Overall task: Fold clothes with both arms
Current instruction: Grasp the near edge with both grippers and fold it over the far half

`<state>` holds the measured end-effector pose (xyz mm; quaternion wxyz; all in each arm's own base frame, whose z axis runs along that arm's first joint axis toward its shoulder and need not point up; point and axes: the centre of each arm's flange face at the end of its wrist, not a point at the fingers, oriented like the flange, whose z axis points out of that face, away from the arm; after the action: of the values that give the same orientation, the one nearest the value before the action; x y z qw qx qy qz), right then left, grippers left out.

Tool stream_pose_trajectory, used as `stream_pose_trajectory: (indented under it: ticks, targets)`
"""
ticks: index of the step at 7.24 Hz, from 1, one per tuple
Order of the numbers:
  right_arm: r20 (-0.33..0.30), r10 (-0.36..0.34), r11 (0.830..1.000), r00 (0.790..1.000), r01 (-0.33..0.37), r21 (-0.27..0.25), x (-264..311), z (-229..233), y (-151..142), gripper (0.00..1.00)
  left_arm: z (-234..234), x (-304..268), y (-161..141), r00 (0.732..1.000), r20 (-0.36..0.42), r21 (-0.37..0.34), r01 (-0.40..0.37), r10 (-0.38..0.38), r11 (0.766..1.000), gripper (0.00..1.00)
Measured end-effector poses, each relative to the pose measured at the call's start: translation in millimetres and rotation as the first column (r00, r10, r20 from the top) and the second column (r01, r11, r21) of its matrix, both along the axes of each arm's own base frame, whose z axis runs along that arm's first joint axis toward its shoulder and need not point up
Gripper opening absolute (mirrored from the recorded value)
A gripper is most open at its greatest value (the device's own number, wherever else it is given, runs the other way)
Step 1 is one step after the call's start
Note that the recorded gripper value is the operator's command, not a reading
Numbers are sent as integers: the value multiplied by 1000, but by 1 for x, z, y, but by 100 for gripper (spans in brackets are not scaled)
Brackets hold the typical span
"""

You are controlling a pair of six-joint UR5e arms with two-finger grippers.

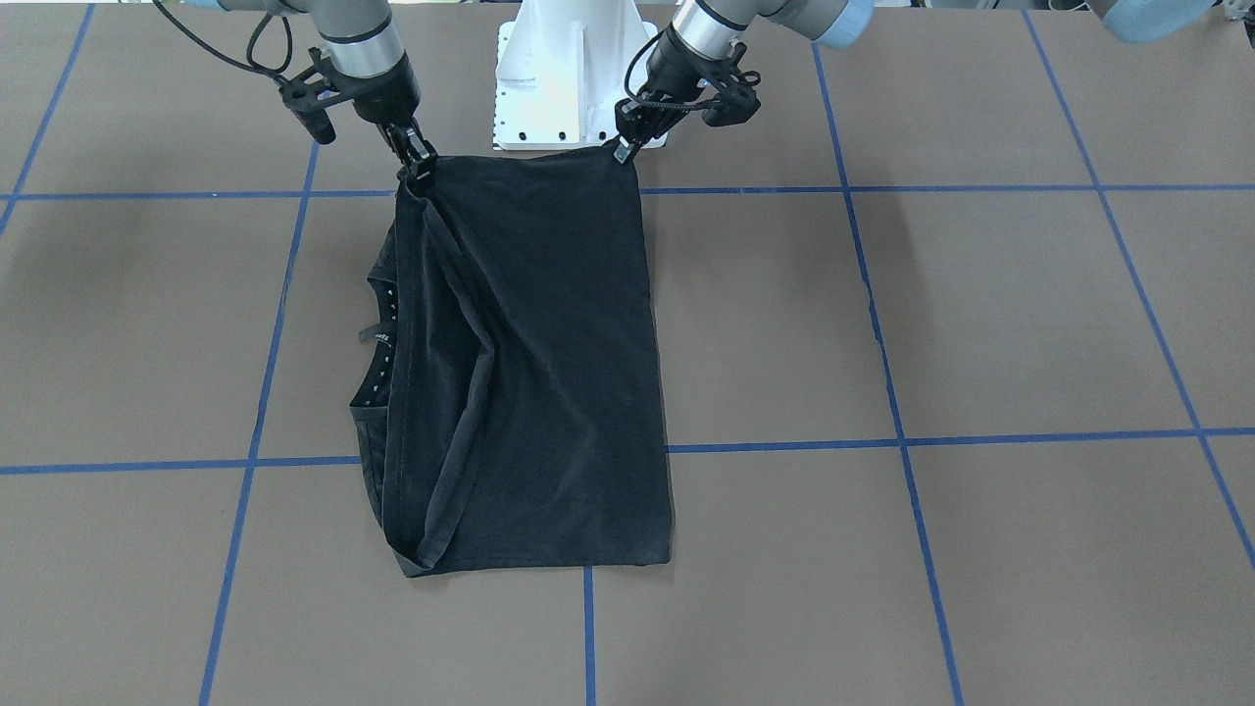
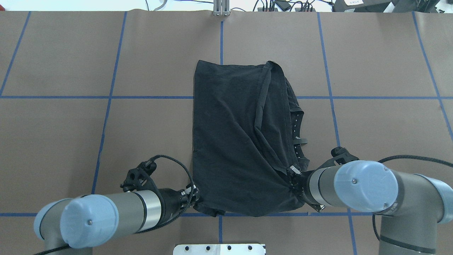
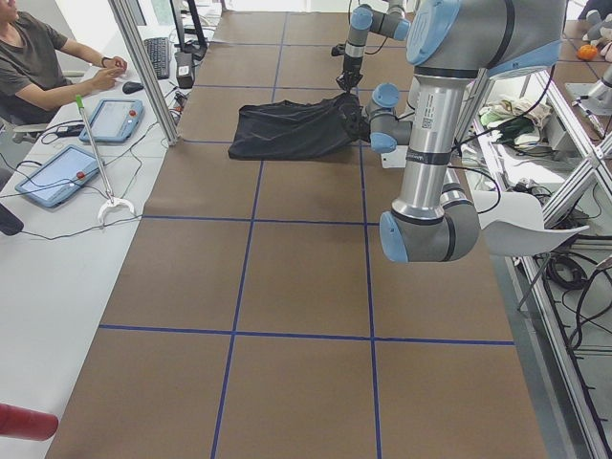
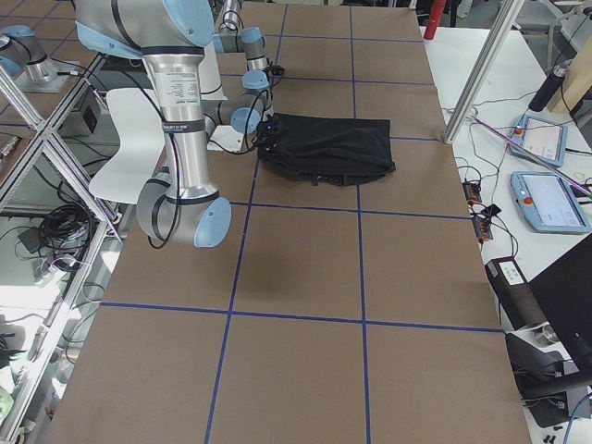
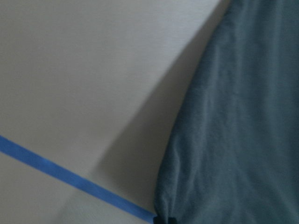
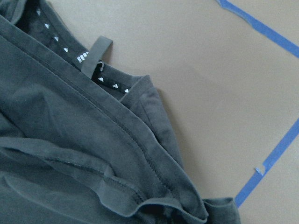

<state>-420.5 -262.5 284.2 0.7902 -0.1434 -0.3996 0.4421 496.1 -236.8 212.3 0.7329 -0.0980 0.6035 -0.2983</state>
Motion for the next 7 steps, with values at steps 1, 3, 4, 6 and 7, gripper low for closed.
stream_pose_trajectory:
  ticks: [1, 3, 4, 6, 7]
  targets:
    - [22, 24, 999, 999, -24, -21, 23, -6, -23, 0, -16, -22, -39, 998, -24, 0, 53, -53, 999, 0]
    - [63, 53, 996, 997, -48, -77, 54, -16, -97, 0, -30, -46, -137, 988, -23, -8, 152, -152, 988, 0]
    - [72, 66, 993, 995, -58, -102, 51, -22, -149, 0, -29, -47, -184, 981, 7, -3, 192, -192, 981, 0]
    - [46, 61, 994, 997, -56, -97, 34, -27, -242, 0, -14, -42, -253, 966, 64, 12, 251, -251, 968, 0]
    - [21, 44, 995, 999, -42, -88, 16, -30, -280, 0, -2, -35, -279, 960, 74, 19, 271, -272, 962, 0]
